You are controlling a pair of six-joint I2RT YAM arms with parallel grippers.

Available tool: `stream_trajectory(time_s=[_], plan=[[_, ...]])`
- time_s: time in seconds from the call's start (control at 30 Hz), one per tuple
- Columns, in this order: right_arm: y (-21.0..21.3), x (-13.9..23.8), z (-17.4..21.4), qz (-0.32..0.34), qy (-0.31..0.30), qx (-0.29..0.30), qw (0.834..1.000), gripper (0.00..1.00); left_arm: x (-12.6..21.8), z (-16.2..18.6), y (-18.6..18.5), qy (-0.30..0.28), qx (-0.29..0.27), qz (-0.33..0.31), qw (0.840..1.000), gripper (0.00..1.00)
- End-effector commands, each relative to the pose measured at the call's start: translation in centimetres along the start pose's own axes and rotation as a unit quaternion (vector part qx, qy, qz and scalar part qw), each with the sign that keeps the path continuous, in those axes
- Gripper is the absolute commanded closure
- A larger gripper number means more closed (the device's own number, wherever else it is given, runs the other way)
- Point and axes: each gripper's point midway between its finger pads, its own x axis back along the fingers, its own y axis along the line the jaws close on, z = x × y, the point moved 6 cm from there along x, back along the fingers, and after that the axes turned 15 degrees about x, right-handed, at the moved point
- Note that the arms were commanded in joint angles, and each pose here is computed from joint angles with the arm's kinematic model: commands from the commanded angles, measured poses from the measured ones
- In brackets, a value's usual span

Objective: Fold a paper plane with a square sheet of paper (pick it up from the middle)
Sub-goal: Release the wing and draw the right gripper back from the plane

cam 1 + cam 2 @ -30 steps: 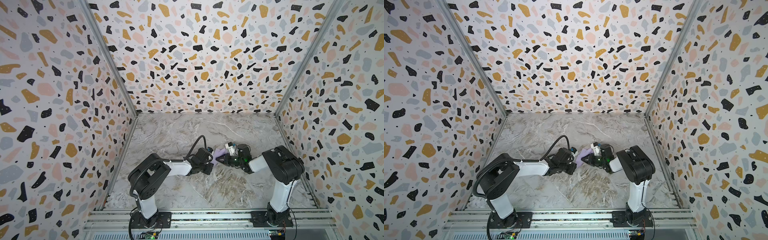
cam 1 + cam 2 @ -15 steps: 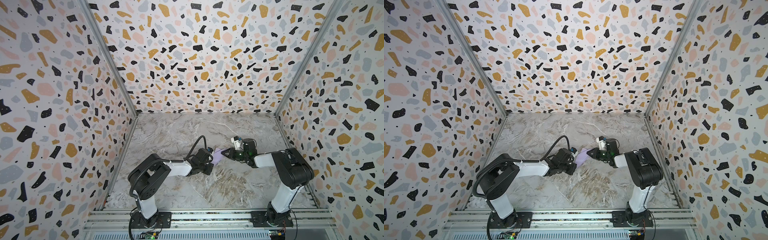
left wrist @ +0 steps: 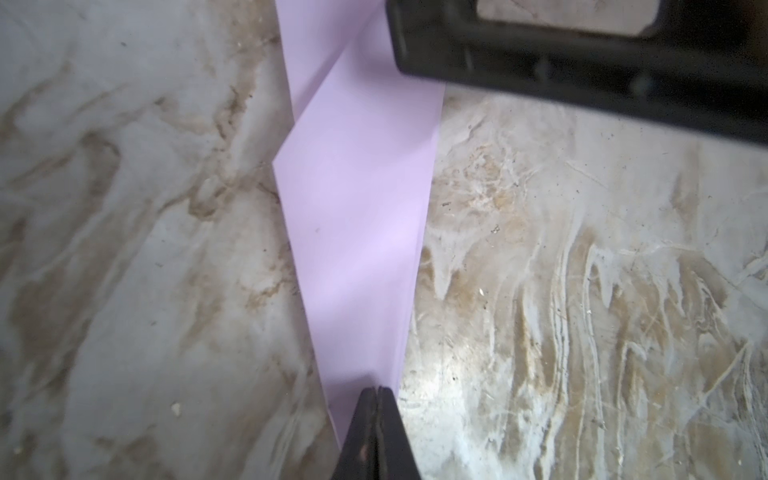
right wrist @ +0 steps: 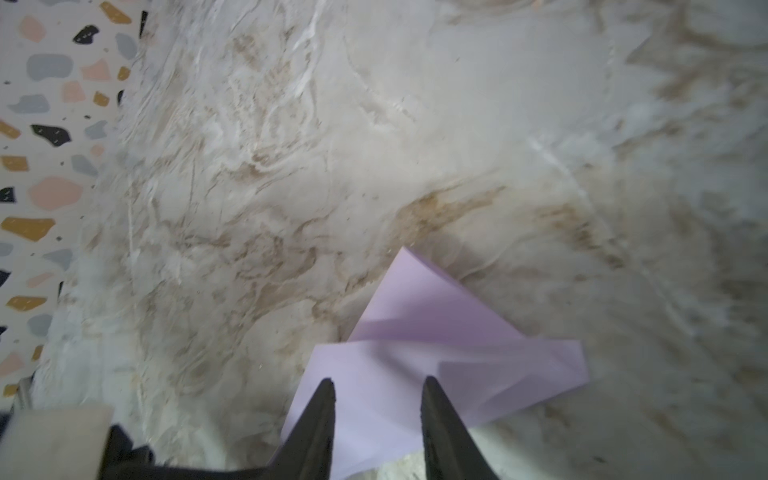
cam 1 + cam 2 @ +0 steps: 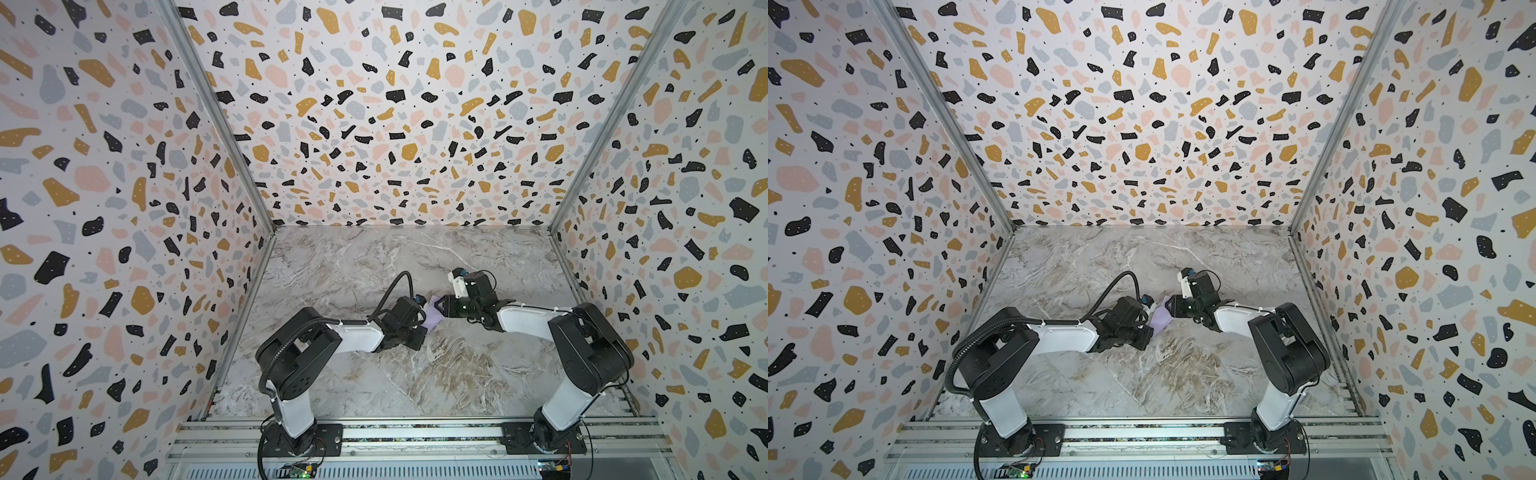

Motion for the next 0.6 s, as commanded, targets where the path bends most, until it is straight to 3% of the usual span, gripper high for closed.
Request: stream_trajectory(time_s=[0.0,0.1,0.23,0.57], plan=[[-1.8,0.3,0.0,0.085,0.022,0.000,0.996,0.54,-0.4,3.6,2.7,0.072,0.003,-0.064,0.995,1.00],[-2.3,0.4,0.1,0.113,0.029,0.001,0.993,0.44,-0.4,3.5,2.7,0.070,0.004,-0.062,0.996,1.00],[-2.5,-0.3,0.6,0.119,0.051,0.007,0.992,0.44,-0.3,3.4,2.6,0.069,0.002,-0.062,0.996,1.00],[-3.0,-1.3,1.7,0.122,0.090,0.007,0.988,0.66,-0.2,3.0,2.2,0.063,0.000,-0.057,0.996,1.00]])
